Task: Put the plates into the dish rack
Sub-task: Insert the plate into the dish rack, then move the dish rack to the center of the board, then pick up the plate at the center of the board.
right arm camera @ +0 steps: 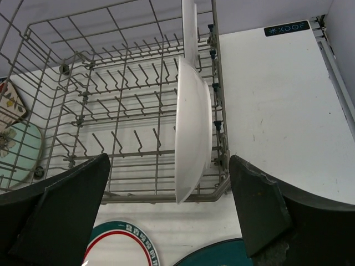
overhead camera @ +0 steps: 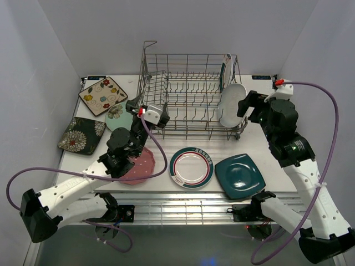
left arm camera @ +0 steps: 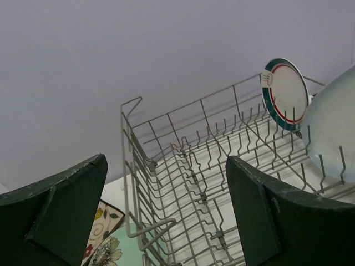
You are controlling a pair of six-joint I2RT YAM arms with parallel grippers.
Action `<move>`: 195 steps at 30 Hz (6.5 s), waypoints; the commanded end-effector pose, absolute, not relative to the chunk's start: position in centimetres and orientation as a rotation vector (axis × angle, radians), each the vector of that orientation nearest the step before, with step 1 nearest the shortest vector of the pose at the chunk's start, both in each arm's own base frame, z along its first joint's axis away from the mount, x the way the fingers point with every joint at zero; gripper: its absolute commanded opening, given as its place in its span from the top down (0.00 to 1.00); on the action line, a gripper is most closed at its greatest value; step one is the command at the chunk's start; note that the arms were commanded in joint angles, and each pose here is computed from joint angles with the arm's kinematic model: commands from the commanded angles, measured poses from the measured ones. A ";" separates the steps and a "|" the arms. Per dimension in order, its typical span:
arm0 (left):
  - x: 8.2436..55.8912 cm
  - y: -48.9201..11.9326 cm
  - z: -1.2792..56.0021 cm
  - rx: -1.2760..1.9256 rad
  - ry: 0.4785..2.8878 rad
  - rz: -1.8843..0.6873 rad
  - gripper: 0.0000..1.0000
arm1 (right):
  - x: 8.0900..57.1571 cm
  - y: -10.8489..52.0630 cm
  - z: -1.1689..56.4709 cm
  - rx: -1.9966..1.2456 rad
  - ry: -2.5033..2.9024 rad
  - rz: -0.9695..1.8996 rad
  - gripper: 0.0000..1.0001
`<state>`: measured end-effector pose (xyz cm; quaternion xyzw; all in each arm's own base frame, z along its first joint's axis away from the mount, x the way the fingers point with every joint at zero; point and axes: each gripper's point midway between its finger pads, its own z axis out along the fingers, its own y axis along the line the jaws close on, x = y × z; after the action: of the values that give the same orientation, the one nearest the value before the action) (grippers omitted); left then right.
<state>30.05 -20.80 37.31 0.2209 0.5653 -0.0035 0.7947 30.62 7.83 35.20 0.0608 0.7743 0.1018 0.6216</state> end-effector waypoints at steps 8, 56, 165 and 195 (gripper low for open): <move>30.1 -13.4 40.1 0.238 1.211 0.080 0.02 | 26.0 6.5 32.0 0.229 1.677 0.336 0.12; 41.9 -7.8 30.4 0.129 1.726 -0.198 0.02 | 32.4 6.4 16.2 0.448 1.842 0.327 0.65; 43.9 -10.3 30.9 0.213 1.743 -0.308 0.05 | 31.9 5.7 19.0 0.379 1.858 0.311 0.46; 33.7 -12.8 34.6 0.445 1.472 -0.460 0.02 | 25.4 16.8 13.0 -0.159 1.959 0.857 0.03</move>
<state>34.39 -12.05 33.94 0.1761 0.6795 -0.1898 0.6864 25.67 15.10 12.16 -0.0181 0.8211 0.3255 0.4685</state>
